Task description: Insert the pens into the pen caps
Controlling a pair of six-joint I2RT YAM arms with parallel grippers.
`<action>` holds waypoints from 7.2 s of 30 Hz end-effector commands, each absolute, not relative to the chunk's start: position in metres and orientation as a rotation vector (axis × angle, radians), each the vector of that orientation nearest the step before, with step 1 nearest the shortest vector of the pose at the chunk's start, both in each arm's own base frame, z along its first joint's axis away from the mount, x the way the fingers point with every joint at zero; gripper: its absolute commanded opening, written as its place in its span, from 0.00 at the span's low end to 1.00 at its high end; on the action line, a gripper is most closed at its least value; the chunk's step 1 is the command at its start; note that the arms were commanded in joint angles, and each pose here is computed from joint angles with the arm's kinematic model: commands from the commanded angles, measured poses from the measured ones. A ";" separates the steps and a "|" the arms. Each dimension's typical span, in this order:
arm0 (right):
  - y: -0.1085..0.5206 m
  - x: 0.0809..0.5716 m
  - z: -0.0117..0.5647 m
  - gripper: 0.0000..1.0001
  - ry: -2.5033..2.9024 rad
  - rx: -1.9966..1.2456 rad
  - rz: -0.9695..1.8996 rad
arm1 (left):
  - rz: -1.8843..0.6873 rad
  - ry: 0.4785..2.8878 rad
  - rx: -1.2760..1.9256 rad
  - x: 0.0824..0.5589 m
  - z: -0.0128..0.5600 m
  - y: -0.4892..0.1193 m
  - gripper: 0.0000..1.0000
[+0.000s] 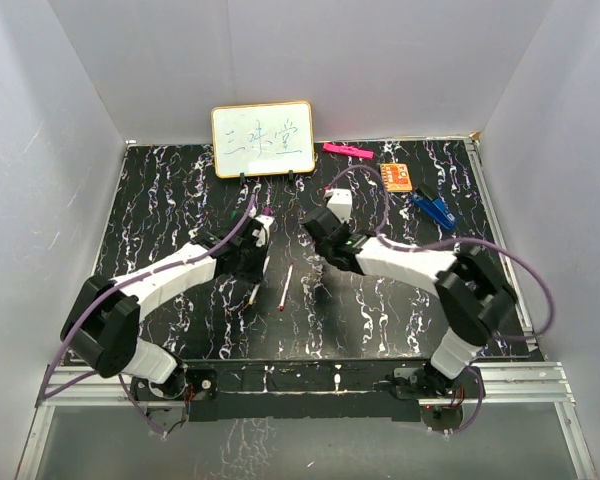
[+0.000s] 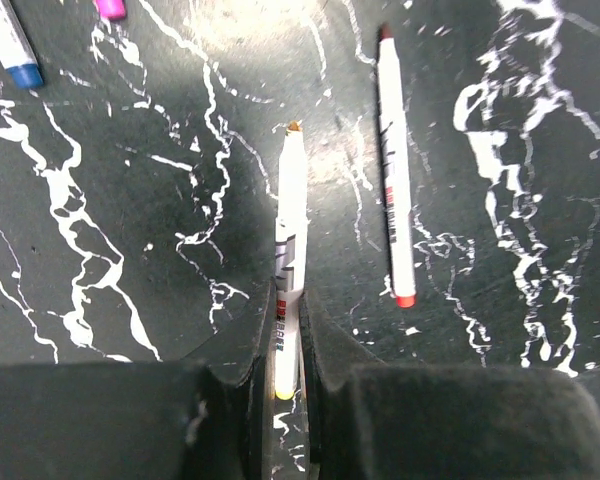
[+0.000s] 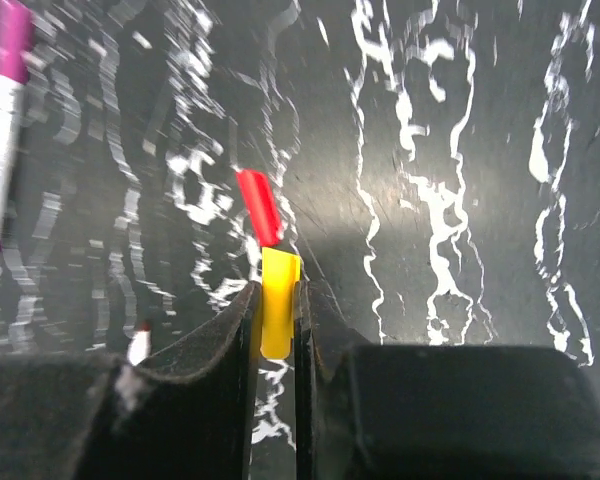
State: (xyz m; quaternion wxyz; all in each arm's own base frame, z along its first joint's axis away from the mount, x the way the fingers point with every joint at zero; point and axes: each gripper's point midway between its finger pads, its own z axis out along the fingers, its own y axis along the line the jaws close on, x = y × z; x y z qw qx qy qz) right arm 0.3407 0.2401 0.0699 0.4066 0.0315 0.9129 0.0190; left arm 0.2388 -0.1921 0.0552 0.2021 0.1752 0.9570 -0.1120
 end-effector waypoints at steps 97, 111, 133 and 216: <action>0.280 0.310 0.288 0.00 1.258 -0.002 1.063 | -1.170 1.851 0.490 0.238 0.208 -0.312 0.00; 0.280 0.308 0.292 0.00 1.250 -0.007 1.076 | -1.155 1.867 0.453 0.240 0.203 -0.309 0.00; 0.283 0.302 0.278 0.00 1.286 -0.016 1.108 | -1.142 1.827 0.391 0.246 0.213 -0.304 0.00; 0.277 0.294 0.286 0.98 1.516 -0.175 0.769 | -0.923 1.526 0.444 0.267 0.273 -0.245 0.00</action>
